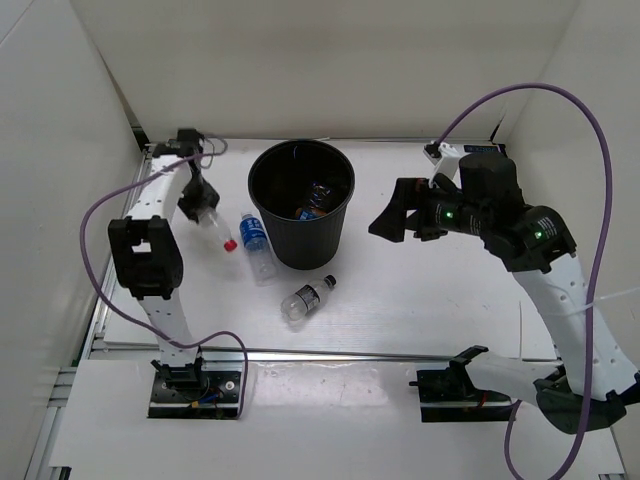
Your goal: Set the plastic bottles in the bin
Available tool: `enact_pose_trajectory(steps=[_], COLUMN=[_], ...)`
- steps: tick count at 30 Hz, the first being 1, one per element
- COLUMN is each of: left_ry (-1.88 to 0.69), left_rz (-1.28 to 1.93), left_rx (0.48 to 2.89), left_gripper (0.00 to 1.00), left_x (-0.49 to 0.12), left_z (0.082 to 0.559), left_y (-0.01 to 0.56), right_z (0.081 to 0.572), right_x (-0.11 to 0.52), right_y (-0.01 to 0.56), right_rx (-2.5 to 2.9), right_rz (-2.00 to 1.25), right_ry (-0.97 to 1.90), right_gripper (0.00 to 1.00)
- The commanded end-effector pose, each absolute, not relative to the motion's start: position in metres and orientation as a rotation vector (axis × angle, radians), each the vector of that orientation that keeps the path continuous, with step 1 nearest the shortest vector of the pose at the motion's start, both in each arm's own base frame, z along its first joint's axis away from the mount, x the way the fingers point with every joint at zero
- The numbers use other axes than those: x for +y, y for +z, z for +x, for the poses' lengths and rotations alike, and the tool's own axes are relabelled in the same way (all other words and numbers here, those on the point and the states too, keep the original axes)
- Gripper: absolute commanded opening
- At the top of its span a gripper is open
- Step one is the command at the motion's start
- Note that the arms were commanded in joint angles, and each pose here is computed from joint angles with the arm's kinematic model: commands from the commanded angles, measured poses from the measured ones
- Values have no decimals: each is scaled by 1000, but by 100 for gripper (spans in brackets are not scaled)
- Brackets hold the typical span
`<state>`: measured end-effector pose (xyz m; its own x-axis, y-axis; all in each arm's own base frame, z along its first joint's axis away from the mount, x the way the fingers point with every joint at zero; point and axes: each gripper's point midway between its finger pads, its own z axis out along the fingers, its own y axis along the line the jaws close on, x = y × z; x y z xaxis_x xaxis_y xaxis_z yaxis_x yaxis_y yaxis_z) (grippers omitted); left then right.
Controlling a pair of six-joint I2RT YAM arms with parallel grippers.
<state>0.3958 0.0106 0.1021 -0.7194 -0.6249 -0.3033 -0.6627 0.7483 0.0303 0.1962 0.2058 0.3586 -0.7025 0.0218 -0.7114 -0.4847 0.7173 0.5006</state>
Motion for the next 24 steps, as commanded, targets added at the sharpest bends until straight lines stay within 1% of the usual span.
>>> enact_pose_trajectory(steps=[1, 2, 3, 4, 5, 6, 7, 8, 9, 11, 12, 13, 14, 15, 17, 18, 19, 20, 21, 23, 24], left_ry=[32, -26, -147, -243, -331, -435, -566, -630, -694, -771, -787, -799, -817, -818, -821, -834, -803, -804, -798, -791, -766], left_rz=[-989, -971, -945, -901, -862, -832, -754, -720, -698, -615, -571, -533, -474, -444, -407, -370, -358, -346, -338, -315, -314], left_rx=[2309, 2265, 2235, 2165, 2121, 2024, 1970, 1964, 1919, 1965, 1958, 1993, 2017, 2018, 2044, 2020, 2029, 2035, 2013, 2029, 2023], left_gripper=[14, 14, 17, 18, 21, 23, 24, 26, 28, 28, 28, 28, 28, 28, 33, 36, 40, 49, 54, 63, 76], left_x=[15, 11, -3, -11, -23, -32, -53, -71, -83, -120, -132, -147, -171, -181, -208, -216, -222, -231, -230, -242, -239], left_z=[422, 426, 431, 432, 434, 445, 438, 438, 444, 443, 444, 448, 445, 443, 447, 448, 458, 457, 461, 462, 464], left_y=[248, 270, 290, 320, 339, 362, 389, 389, 402, 401, 409, 400, 398, 401, 392, 403, 395, 394, 401, 394, 393], right_z=[198, 198, 200, 202, 202, 202, 202, 202, 201, 201, 201, 201, 201, 199, 197, 197, 195, 195, 191, 189, 189], right_x=[208, 208, 206, 207, 207, 207, 207, 207, 208, 208, 208, 208, 208, 207, 206, 206, 205, 205, 203, 202, 202], right_y=[374, 374, 374, 371, 371, 371, 371, 371, 372, 372, 372, 368, 368, 371, 370, 366, 368, 368, 366, 368, 365], right_rx=[2156, 2156, 2155, 2165, 2165, 2165, 2165, 2165, 2165, 2165, 2165, 2175, 2175, 2169, 2169, 2180, 2169, 2169, 2177, 2165, 2175], right_rz=[-350, -350, -340, -339, -339, -339, -339, -339, -345, -345, -345, -344, -344, -336, -335, -334, -335, -335, -335, -336, -335], right_ry=[933, 933, 928, 926, 926, 926, 926, 926, 935, 935, 935, 933, 933, 940, 940, 938, 940, 940, 939, 941, 939], right_gripper=[100, 100, 100, 100, 100, 100, 100, 100, 100, 100, 100, 100, 100, 100, 100, 100, 100, 100, 100, 100, 100])
